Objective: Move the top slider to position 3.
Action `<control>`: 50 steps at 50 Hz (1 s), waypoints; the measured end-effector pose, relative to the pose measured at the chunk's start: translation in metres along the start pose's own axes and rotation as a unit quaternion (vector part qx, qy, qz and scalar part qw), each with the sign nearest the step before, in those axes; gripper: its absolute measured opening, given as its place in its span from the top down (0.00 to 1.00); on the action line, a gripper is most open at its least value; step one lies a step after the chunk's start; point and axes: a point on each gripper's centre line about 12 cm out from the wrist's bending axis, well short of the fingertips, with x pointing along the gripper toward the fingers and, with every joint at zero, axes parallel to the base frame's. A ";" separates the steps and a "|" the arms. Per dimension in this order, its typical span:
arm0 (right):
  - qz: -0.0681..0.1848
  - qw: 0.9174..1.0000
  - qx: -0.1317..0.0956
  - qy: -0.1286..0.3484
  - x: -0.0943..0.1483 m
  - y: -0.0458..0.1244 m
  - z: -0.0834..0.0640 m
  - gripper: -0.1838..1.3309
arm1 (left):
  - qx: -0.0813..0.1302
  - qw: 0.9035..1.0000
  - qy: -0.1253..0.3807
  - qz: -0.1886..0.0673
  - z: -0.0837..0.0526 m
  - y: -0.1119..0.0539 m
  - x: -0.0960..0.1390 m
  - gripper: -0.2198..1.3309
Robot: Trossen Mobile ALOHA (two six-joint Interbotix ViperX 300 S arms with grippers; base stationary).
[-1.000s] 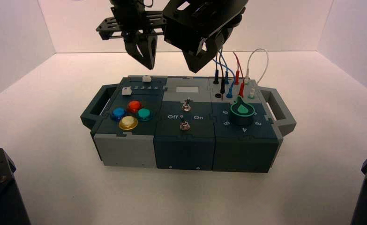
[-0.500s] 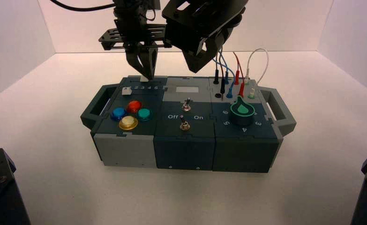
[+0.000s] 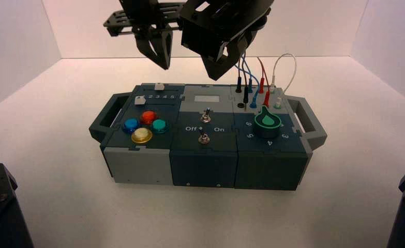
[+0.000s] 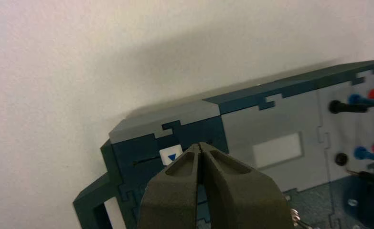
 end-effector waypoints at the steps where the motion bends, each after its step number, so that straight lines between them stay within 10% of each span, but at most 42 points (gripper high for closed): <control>1: 0.000 1.000 0.000 0.001 0.000 0.000 -0.001 0.97 | 0.000 1.000 -0.001 0.000 0.000 0.000 -0.001 0.97; 50: 0.000 1.000 0.000 -0.001 0.000 0.000 0.000 0.97 | -0.010 0.999 0.044 0.026 -0.014 0.027 0.024 0.97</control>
